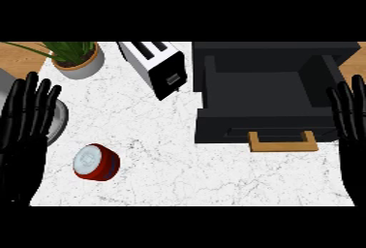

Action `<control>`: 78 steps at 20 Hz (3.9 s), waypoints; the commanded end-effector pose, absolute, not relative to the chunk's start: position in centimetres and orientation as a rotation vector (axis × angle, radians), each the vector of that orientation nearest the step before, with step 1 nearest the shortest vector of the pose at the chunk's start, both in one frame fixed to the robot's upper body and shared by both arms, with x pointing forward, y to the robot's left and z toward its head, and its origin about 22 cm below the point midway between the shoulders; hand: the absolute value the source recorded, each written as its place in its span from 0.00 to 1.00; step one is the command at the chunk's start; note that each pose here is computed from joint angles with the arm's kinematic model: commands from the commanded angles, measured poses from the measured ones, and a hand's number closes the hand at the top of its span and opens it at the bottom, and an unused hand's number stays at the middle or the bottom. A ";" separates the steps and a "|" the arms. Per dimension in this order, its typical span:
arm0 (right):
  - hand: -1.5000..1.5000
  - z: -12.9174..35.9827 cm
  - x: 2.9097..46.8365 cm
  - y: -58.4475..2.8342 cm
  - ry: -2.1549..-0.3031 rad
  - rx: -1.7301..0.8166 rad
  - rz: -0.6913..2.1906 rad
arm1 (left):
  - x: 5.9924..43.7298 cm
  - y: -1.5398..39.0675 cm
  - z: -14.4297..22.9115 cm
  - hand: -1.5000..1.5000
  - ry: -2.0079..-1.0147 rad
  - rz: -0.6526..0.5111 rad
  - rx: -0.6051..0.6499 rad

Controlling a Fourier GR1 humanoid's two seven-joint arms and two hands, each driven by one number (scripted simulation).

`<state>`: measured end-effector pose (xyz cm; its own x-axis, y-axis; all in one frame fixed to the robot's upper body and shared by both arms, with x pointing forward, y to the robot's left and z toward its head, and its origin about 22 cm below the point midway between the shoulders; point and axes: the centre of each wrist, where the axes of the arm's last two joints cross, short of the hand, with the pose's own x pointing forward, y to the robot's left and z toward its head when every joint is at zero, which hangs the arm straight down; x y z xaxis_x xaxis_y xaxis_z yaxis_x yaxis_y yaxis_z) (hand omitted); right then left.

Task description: Pick up the can, place it into the drawer and close the drawer

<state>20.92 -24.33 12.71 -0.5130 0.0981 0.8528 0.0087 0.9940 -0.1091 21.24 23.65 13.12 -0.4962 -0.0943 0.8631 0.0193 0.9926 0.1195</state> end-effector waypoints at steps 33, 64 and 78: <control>0.00 8.0 16.4 -28.9 -1.781 -0.158 0.024 | 22.7 36.4 11.7 0.00 -1.570 -0.757 -0.713; 0.00 6.2 17.2 -30.3 -1.790 -0.155 0.018 | 26.3 35.1 -0.5 0.00 -1.528 -0.736 -0.594; 0.00 6.5 16.4 -30.0 -1.788 -0.166 0.023 | 25.8 39.1 -4.5 0.00 -1.492 -0.695 -0.549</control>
